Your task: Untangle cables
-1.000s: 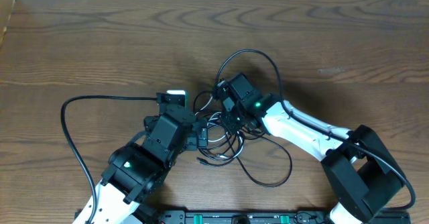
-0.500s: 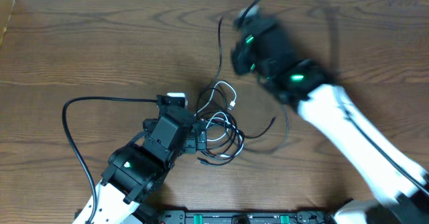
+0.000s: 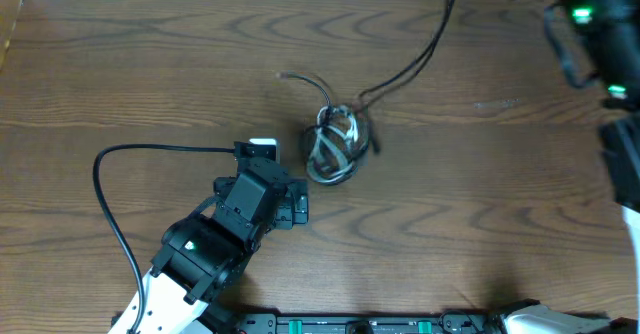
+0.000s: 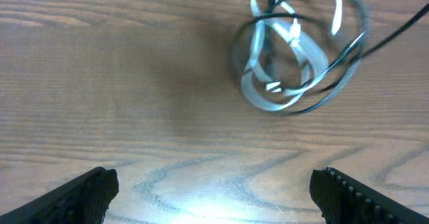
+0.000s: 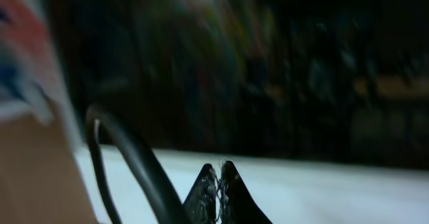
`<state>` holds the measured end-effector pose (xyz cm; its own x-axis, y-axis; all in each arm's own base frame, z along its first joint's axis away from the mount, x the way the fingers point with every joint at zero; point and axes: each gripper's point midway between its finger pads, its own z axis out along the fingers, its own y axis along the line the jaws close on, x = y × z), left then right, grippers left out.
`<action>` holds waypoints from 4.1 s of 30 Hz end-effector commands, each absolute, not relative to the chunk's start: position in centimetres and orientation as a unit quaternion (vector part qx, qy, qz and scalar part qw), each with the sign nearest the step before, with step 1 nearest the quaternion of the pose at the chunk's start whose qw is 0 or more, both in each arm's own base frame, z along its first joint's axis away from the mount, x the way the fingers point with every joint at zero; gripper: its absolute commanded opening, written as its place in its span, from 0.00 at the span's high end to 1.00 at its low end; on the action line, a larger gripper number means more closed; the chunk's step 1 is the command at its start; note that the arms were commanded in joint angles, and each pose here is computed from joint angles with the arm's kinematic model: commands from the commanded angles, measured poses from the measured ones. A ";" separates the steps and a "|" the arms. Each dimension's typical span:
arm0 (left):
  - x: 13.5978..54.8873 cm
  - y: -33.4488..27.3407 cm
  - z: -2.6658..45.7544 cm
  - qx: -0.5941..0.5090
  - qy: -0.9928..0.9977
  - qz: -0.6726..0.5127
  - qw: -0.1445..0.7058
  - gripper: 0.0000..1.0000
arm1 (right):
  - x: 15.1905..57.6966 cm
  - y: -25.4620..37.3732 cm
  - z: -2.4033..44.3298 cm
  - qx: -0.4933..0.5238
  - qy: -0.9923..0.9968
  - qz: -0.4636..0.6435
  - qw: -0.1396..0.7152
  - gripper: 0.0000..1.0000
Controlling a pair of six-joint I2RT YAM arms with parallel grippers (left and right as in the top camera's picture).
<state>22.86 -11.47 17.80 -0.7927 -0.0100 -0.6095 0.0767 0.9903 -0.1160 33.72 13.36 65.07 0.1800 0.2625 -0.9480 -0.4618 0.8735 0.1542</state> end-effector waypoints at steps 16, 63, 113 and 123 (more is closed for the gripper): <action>24.3 -16.7 16.4 0.116 0.940 -0.135 0.292 0.02 | 25.4 16.0 72.1 -0.182 0.480 0.381 0.769 0.99; 32.2 -34.3 2.5 0.177 0.890 -0.303 0.291 0.33 | 21.3 16.1 71.9 -0.209 0.491 0.414 0.738 0.99; 27.4 13.2 16.6 -0.405 0.848 -0.066 0.334 0.93 | 29.4 -11.3 56.5 0.389 0.644 -0.164 0.637 0.99; 27.8 11.8 17.4 -0.384 0.844 -0.154 0.342 0.93 | 36.1 -7.5 49.6 0.325 0.763 -0.058 0.556 0.99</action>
